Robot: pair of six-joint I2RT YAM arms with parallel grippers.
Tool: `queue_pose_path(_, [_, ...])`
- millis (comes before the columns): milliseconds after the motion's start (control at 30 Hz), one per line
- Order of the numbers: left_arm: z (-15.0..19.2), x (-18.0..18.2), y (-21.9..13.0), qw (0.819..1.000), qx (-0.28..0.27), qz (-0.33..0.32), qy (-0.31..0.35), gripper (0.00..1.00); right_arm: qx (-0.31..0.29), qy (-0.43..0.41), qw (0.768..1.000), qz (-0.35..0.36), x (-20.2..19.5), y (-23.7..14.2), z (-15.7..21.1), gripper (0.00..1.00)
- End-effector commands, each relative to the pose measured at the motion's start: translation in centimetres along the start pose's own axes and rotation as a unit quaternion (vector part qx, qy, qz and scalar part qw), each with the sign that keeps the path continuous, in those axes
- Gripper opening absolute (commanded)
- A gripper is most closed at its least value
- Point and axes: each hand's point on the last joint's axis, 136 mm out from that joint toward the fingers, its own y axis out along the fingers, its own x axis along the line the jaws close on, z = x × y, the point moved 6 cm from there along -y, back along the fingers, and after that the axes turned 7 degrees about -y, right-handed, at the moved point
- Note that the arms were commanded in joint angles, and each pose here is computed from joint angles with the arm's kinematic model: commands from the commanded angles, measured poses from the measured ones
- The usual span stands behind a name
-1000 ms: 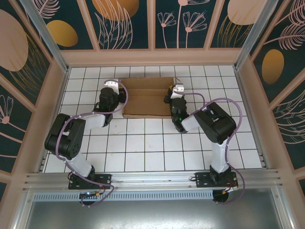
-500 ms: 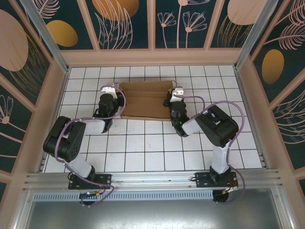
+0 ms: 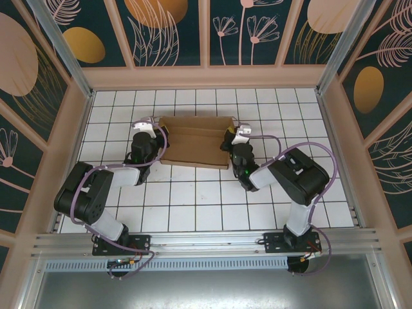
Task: Fold the paper box
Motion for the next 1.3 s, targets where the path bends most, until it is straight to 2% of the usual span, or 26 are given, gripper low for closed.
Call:
queue_pose_path(0, [4.4,1.7,-0.9,0.995,0.089,-0.030,-0.017,0.00,0.064,-0.012,0.998,0.001,0.7,-1.4,4.4,0.07])
queue_pose_path(200, [4.1,1.6,-1.0,0.995,0.088,-0.032,-0.016,0.00,0.059,-0.034,0.998,-0.013,2.3,-1.7,4.7,0.08])
queue_pose_path(433, [5.2,2.9,-1.9,0.993,0.093,-0.062,-0.028,0.00,0.069,-0.064,0.995,-0.007,1.3,-2.8,6.7,0.08])
queue_pose_path(667, [6.2,4.7,-3.0,0.989,0.093,-0.108,-0.035,0.00,0.061,-0.089,0.994,-0.019,1.1,-3.9,7.5,0.18])
queue_pose_path(867, [6.7,6.3,-4.1,0.983,0.090,-0.155,-0.031,0.00,0.038,-0.096,0.994,-0.025,1.2,-4.4,6.9,0.20])
queue_pose_path(967, [7.1,6.5,-4.2,0.984,0.095,-0.152,-0.025,0.00,0.018,-0.099,0.994,-0.039,1.4,-4.8,6.0,0.29])
queue_pose_path(1100, [7.0,6.3,-4.0,0.984,0.097,-0.147,-0.006,0.01,-0.006,-0.115,0.991,-0.063,1.8,-5.3,4.1,0.46])
queue_pose_path(1267, [6.3,5.9,-3.9,0.986,0.089,-0.144,0.003,0.01,-0.024,-0.110,0.985,-0.128,2.7,-7.0,1.6,0.53])
